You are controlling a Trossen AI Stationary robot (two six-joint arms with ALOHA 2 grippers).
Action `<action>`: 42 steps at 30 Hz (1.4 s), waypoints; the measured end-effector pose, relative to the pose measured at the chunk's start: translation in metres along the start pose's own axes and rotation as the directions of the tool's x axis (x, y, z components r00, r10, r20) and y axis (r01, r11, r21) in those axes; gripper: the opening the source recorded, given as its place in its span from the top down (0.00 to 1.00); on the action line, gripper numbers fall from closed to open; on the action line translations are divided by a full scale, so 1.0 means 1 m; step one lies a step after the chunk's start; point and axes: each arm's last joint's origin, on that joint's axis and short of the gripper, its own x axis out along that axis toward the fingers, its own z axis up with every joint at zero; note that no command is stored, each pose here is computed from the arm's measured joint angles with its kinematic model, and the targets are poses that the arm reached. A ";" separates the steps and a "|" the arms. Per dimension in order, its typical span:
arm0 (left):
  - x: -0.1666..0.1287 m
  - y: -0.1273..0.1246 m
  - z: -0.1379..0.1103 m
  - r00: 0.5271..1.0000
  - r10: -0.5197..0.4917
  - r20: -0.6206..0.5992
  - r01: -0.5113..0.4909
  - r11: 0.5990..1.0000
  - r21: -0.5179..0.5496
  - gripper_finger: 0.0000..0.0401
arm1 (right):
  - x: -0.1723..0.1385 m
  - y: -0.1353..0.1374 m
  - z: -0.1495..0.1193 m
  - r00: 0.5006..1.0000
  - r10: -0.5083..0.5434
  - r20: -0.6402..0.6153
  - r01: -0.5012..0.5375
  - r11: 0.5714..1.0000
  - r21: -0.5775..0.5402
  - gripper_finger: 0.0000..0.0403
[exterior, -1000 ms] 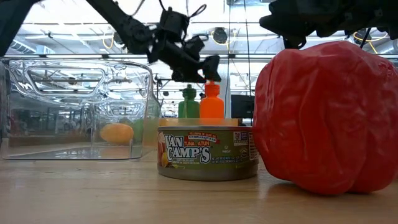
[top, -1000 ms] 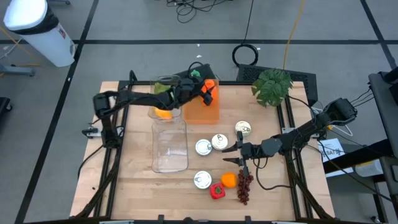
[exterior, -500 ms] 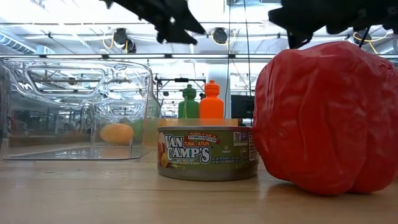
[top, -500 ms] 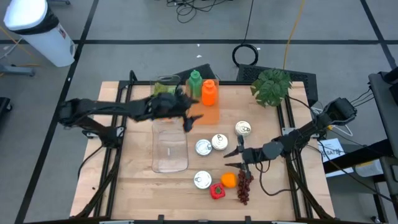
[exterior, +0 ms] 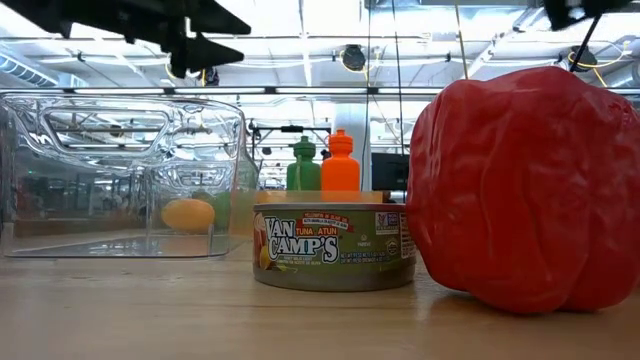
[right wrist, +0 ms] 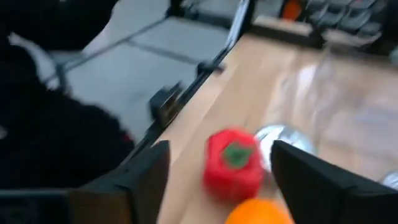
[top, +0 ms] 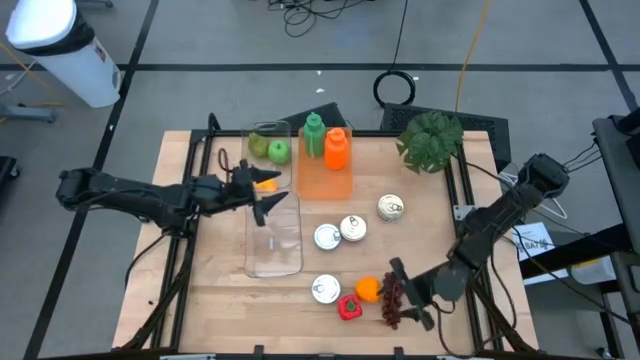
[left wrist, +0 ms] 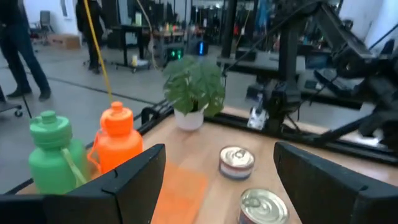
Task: Pick & Place Food Item
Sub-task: Put the red grapes into the top transparent bin
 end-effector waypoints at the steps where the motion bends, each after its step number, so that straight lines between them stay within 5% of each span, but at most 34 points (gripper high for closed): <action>1: -0.002 0.001 0.000 1.000 -0.003 0.011 0.003 1.000 -0.006 0.21 | -0.001 0.003 -0.004 0.999 0.001 -0.033 0.000 1.000 0.022 0.28; 7: -0.004 0.001 -0.001 1.000 -0.017 0.021 0.019 0.998 -0.066 0.20 | -0.003 0.003 -0.031 0.960 -0.044 -0.276 0.133 0.940 0.313 0.21; 10: -0.004 0.001 -0.001 1.000 -0.017 0.020 0.019 0.998 -0.063 0.22 | 0.000 0.008 -0.032 0.955 0.082 -0.284 0.054 0.897 0.439 0.22; 13: -0.001 0.001 -0.004 1.000 -0.015 0.008 0.015 0.998 -0.060 0.23 | 0.004 0.012 -0.032 0.949 0.155 -0.275 -0.009 0.884 0.468 0.25; 19: -0.001 0.002 -0.004 1.000 -0.008 0.010 0.009 0.998 -0.054 0.24 | 0.019 0.011 -0.056 0.881 0.216 -0.421 0.031 0.861 0.508 0.30; 26: -0.001 0.002 -0.004 1.000 -0.003 0.012 0.004 0.998 -0.056 0.21 | -0.001 -0.009 -0.073 0.712 0.177 -0.680 0.326 0.774 0.543 0.36; 30: -0.001 0.002 -0.004 1.000 -0.003 0.012 0.004 0.998 -0.057 0.19 | -0.022 -0.025 -0.073 0.630 0.120 -0.768 0.508 0.685 0.523 0.40; 37: -0.001 0.002 -0.004 1.000 -0.002 0.012 0.003 0.998 -0.058 0.20 | -0.032 -0.037 -0.061 0.695 -0.008 -0.719 0.597 0.562 0.572 0.44; 42: -0.001 0.002 -0.004 1.000 -0.002 0.011 0.003 0.998 -0.058 0.23 | -0.028 -0.036 -0.059 0.737 -0.017 -0.676 0.570 0.553 0.608 0.43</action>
